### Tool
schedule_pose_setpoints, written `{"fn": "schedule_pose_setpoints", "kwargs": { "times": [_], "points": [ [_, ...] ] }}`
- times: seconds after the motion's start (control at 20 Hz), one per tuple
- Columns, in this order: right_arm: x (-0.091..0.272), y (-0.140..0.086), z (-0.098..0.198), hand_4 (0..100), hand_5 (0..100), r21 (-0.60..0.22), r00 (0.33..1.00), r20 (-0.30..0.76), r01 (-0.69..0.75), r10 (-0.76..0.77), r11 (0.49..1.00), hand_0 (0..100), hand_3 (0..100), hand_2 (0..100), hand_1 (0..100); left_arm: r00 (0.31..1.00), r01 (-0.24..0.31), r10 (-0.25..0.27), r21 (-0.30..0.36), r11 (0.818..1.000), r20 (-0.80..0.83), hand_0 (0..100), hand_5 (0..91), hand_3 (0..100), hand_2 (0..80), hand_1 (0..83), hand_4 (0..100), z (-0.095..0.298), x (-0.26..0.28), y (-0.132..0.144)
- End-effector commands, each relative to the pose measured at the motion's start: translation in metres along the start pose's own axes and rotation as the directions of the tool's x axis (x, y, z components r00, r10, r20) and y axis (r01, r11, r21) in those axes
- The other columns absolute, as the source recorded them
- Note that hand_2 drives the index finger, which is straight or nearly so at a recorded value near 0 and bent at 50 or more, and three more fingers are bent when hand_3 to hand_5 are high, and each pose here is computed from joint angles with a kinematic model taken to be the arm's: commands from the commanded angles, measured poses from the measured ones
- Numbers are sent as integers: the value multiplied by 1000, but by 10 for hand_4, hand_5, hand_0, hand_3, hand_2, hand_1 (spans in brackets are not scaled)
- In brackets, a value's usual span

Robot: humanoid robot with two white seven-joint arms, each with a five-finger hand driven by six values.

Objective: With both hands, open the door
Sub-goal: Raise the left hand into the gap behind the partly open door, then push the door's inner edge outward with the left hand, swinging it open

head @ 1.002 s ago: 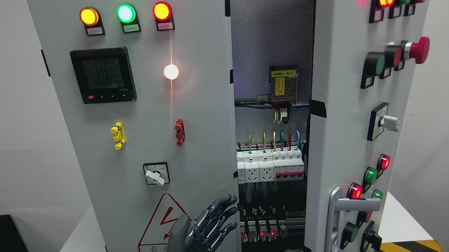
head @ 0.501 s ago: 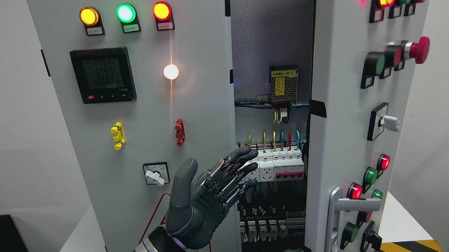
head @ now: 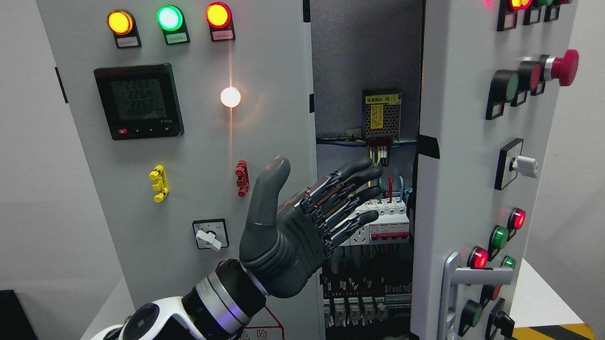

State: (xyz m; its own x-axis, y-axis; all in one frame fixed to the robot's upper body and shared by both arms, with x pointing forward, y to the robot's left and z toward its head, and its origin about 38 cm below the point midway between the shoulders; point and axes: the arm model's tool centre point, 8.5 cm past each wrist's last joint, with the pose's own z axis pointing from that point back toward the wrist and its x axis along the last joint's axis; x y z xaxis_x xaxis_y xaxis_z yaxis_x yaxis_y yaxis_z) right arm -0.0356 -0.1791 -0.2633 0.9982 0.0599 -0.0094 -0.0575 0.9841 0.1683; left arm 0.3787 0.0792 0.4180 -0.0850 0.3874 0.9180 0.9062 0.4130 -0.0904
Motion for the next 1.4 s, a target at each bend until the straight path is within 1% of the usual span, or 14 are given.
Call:
{"fn": "schedule_pose_setpoints", "kwargs": {
  "times": [0.0, 0.25, 0.45, 0.75, 1.15, 1.35],
  "points": [
    [0, 0, 0, 0, 0, 0, 1000, 0, 0, 0, 1000, 191, 0, 0, 0, 997, -40, 36, -62, 997, -66, 0, 0, 0, 0, 0, 0, -31, -11, -15],
    [0, 0, 0, 0, 0, 0, 1000, 0, 0, 0, 1000, 191, 0, 0, 0, 998, -43, 37, -113, 993, -58, 0, 0, 0, 0, 0, 0, -46, -10, -31],
    [0, 0, 0, 0, 0, 0, 1000, 0, 0, 0, 1000, 191, 0, 0, 0, 997, -41, 32, -136, 990, -66, 0, 0, 0, 0, 0, 0, -52, -11, -39],
    [0, 0, 0, 0, 0, 0, 1000, 0, 0, 0, 1000, 191, 0, 0, 0, 997, -39, 30, -145, 989, -64, 0, 0, 0, 0, 0, 0, -60, -10, -42],
    [0, 0, 0, 0, 0, 0, 1000, 0, 0, 0, 1000, 191, 0, 0, 0, 997, -37, 26, -162, 986, -67, 0, 0, 0, 0, 0, 0, -61, -10, -47],
    [0, 0, 0, 0, 0, 0, 1000, 0, 0, 0, 1000, 190, 0, 0, 0, 997, -49, 36, -181, 982, -75, 0, 0, 0, 0, 0, 0, -65, -15, -55]
  ]
}}
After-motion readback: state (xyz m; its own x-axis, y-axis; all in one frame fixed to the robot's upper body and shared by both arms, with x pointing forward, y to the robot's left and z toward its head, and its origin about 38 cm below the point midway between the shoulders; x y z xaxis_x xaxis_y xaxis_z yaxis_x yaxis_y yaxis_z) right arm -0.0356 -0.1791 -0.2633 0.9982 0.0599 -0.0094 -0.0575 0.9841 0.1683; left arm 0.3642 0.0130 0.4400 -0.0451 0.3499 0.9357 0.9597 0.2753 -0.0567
